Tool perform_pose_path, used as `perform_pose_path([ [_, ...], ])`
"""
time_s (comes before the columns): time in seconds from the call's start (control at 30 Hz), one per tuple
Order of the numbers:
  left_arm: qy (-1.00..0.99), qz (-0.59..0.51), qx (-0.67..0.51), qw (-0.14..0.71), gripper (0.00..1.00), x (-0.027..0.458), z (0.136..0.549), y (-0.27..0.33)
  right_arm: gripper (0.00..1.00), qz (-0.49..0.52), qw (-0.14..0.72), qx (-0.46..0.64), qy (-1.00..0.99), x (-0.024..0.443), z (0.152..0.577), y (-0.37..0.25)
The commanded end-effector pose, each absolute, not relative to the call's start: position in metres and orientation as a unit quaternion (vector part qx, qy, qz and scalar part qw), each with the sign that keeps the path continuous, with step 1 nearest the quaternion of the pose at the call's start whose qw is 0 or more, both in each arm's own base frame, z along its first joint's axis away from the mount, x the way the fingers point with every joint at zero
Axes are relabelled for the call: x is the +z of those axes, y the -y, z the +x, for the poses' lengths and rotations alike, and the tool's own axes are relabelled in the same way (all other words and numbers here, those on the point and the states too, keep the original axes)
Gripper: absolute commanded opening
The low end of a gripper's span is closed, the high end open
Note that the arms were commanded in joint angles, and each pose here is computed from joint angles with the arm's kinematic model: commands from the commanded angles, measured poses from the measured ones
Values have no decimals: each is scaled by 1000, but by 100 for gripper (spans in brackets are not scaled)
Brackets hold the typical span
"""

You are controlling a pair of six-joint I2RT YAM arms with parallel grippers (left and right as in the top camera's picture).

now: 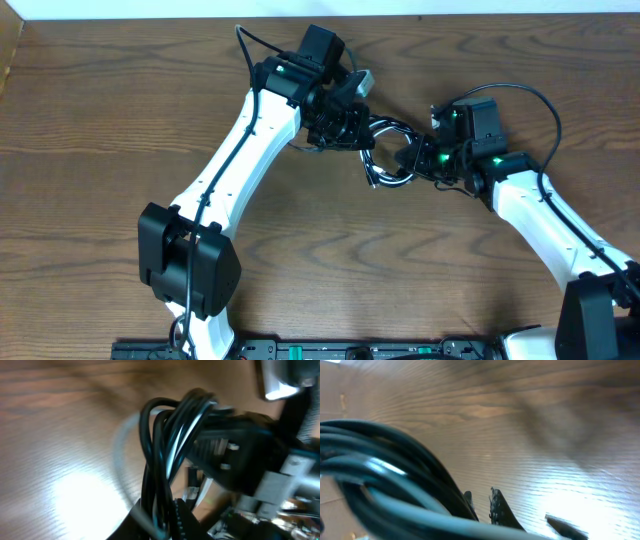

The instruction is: Untangle cables

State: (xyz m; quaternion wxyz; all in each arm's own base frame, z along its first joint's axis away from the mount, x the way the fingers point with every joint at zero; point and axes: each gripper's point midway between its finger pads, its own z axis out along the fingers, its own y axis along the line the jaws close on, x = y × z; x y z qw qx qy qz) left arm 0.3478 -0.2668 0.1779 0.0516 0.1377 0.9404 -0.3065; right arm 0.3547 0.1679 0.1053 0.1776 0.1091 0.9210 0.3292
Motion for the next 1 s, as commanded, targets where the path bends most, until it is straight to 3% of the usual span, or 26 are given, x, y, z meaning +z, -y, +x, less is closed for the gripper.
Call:
perform_pose_path([
  [0.0,-959,123,-243,79,17,170,363,240,1,128,200,285,-929,104,360,-144],
  [0.27,-962,121,-233,79,27,168,363,236,1,141,197,257,-936,96,358,-134],
  [0.47,-953,126,-271,60,41,173,354,248,1,142,198,253,-936,96,358,-133],
  [0.63,-946,113,-300,38,42,177,345,261,1,143,195,252,-937,95,357,-133],
  [0.97,-971,49,-232,16,42,138,346,272,1,143,193,252,-938,95,356,-133],
])
